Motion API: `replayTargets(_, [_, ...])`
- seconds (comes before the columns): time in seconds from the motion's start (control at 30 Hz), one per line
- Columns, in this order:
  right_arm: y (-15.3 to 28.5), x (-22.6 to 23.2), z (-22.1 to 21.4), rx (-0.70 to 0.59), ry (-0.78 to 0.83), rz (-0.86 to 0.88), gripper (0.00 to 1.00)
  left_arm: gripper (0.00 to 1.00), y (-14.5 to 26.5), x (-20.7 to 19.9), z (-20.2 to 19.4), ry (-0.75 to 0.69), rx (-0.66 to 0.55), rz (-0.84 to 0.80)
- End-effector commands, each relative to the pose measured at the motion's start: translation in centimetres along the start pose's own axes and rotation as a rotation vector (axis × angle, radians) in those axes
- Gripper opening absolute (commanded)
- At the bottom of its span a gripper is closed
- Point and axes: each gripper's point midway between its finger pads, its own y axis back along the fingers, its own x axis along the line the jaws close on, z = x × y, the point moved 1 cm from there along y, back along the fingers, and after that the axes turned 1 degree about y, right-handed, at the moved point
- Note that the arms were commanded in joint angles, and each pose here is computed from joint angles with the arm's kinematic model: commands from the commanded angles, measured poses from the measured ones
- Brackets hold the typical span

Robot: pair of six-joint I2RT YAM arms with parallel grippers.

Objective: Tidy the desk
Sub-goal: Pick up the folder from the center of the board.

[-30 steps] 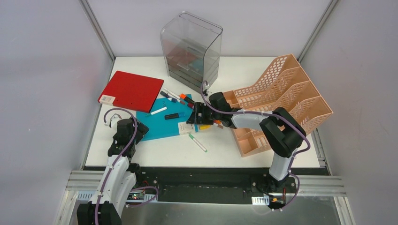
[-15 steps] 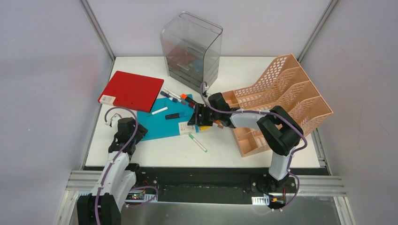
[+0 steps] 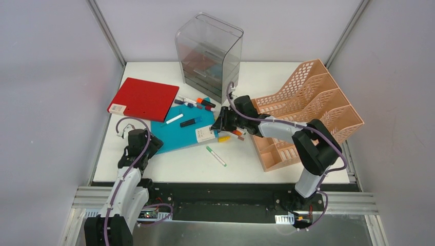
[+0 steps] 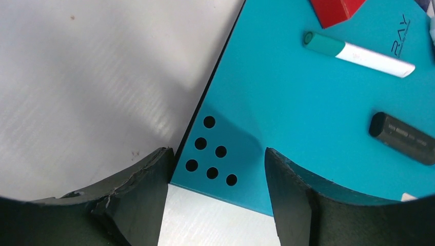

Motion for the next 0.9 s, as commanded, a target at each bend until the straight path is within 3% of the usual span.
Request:
replayTargets(0.0, [2.6,6.5,3.2,-0.067,0.042,0.202,0.31,0.65,1.4,-3.7,-0.3,0.023,0.06,-0.184])
replayTargets(0.47, [4.4,6.7,5.2,-0.1,0.012,0.228,0.01,0.62,3.0,-5.8,-1.2,-0.022,0.129,-0.311])
replayTargets(0.87, [7.3,6.9,7.1,-0.142,0.008,0.262,0.0,0.61,4.1,-7.5,-1.8,-0.017,0.193,-0.409])
